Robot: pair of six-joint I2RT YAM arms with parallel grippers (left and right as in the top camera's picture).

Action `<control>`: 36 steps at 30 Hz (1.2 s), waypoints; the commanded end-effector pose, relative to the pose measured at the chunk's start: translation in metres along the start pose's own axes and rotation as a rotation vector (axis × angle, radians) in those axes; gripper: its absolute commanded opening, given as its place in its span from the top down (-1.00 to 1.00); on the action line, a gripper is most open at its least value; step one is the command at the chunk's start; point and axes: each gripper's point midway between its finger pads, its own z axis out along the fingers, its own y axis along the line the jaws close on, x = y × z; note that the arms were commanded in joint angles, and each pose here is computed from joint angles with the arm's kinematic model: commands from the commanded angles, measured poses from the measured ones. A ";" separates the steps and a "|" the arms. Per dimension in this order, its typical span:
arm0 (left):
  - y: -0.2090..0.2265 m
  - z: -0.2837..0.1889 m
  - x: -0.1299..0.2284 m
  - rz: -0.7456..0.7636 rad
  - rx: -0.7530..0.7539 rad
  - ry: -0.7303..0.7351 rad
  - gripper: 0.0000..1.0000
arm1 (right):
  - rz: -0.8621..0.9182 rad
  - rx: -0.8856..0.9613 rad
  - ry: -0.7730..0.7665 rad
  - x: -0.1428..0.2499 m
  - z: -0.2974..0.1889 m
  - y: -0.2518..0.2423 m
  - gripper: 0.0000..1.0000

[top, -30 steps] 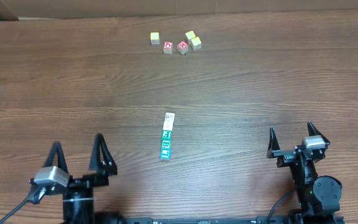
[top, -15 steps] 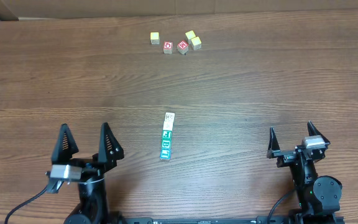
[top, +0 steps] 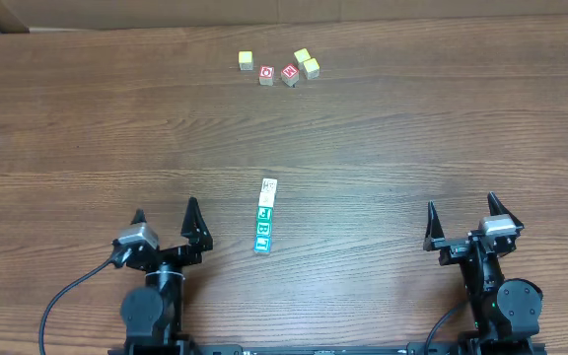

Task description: Flip 5 blocks

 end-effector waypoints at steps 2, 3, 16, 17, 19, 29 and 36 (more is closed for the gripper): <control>0.000 0.000 0.002 0.082 0.003 0.003 -1.00 | -0.007 -0.002 -0.004 0.002 0.000 0.000 -1.00; 0.000 0.000 0.002 0.086 0.005 0.005 -1.00 | -0.007 -0.002 -0.004 0.002 0.000 0.000 -1.00; 0.000 0.000 0.002 0.084 0.004 0.005 -0.99 | -0.007 -0.002 -0.004 0.002 0.000 0.000 -1.00; 0.000 0.000 0.002 0.084 0.004 0.005 -0.99 | -0.007 -0.002 -0.004 0.002 0.000 0.000 -1.00; 0.000 0.000 0.002 0.084 0.004 0.005 -1.00 | -0.007 -0.002 -0.004 0.002 0.000 0.000 -1.00; 0.000 0.000 0.002 0.084 0.004 0.005 -1.00 | -0.007 -0.002 -0.004 0.002 0.000 0.000 -1.00; 0.000 0.000 0.002 0.084 0.004 0.005 -1.00 | -0.007 -0.002 -0.004 0.002 0.000 0.000 -1.00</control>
